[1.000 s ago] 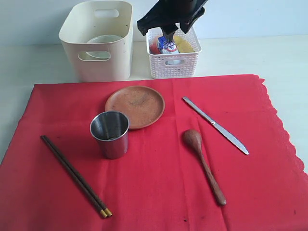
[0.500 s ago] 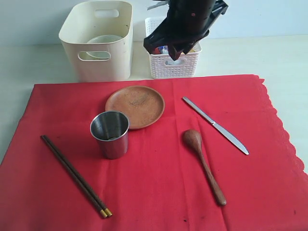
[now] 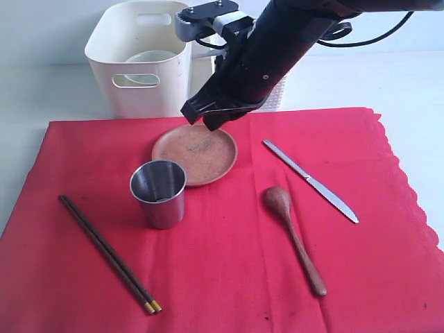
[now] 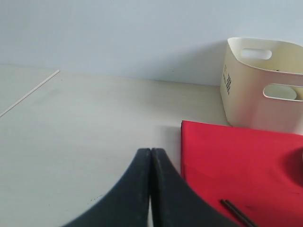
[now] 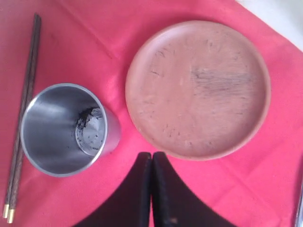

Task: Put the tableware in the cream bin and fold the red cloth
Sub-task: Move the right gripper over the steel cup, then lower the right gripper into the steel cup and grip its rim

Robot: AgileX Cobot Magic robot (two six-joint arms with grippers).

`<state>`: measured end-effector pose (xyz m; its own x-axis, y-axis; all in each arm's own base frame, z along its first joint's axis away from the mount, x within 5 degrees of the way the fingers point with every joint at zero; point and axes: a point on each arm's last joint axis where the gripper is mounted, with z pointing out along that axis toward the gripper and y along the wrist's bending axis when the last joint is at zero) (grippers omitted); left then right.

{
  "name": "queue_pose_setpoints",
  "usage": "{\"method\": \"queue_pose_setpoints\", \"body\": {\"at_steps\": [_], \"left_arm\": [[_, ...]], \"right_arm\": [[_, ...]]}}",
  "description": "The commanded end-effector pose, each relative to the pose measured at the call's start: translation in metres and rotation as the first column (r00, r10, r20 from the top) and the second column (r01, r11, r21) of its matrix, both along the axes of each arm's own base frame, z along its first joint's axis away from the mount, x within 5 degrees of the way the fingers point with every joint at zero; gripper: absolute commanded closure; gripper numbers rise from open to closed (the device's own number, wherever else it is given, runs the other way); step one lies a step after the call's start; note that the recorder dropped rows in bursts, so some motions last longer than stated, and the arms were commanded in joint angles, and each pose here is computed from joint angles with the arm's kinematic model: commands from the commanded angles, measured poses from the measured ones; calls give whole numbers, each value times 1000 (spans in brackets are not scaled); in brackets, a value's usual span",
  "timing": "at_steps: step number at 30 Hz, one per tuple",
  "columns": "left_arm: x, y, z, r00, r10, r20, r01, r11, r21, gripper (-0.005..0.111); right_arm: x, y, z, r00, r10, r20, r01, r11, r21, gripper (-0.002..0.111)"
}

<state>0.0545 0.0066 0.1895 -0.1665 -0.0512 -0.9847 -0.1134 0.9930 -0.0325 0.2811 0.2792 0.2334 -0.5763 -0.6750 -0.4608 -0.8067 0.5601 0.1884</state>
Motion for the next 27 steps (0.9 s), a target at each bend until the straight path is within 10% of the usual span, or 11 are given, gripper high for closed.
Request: {"method": "queue_pose_setpoints", "body": {"at_steps": [1, 13, 27], "left_arm": [[0, 0, 0, 1000, 4, 2, -4, 1000, -5, 105], [0, 0, 0, 1000, 4, 2, -4, 1000, -5, 105], [0, 0, 0, 1000, 4, 2, -4, 1000, -5, 105]], "right_arm": [[1, 0, 3, 1000, 1, 22, -1, 1000, 27, 104], [-15, 34, -14, 990, 103, 95, -107, 994, 37, 60], [-12, 47, -71, 990, 142, -25, -141, 990, 9, 58]]}}
